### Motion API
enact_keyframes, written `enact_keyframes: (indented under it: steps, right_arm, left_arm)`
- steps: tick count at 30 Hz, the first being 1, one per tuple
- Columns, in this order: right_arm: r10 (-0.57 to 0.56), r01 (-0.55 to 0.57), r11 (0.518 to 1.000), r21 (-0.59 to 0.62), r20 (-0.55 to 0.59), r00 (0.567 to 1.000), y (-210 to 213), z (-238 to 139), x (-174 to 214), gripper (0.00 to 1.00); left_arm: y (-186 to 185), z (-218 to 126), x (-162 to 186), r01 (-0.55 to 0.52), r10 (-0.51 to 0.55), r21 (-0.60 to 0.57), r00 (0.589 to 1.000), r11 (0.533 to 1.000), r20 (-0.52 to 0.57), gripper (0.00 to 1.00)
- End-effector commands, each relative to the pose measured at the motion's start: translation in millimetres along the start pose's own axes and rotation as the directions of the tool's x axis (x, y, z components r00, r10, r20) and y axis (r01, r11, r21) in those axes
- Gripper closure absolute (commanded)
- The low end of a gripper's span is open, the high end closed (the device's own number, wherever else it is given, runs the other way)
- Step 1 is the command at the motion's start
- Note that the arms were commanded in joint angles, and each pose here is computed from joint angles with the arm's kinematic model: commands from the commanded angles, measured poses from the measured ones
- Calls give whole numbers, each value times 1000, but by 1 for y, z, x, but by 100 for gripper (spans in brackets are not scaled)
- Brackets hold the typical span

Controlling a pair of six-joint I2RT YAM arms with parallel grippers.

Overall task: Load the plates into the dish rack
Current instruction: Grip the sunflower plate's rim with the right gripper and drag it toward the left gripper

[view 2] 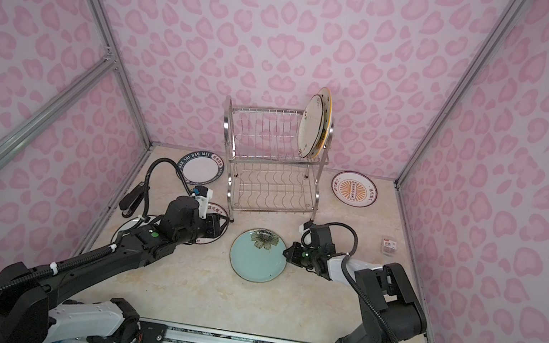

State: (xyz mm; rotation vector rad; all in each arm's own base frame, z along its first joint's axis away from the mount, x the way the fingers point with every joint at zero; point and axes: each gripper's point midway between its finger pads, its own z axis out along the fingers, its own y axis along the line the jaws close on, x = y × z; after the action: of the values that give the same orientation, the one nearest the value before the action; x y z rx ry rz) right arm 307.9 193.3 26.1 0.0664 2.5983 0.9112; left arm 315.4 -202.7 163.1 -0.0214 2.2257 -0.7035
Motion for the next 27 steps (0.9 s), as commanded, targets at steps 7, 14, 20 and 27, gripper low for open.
enact_keyframes:
  steps: [7,14,20,27]
  right_arm:
    - [-5,5,1000,30,-6,1000,-8,1,3,80]
    - [28,-29,999,-35,-16,999,1,8,6,79]
    - [57,-59,996,-71,-21,998,4,15,11,80]
    - [69,-70,993,-91,-19,997,6,17,9,92]
  left_arm:
    - [1,-2,3,6,-6,8,1000,1000,-3,56]
    - [3,-1,6,8,-8,1,1000,1000,-12,56]
    - [6,3,12,12,-12,-7,1000,1000,-29,56]
    - [7,5,14,15,-15,-12,999,1000,-36,57]
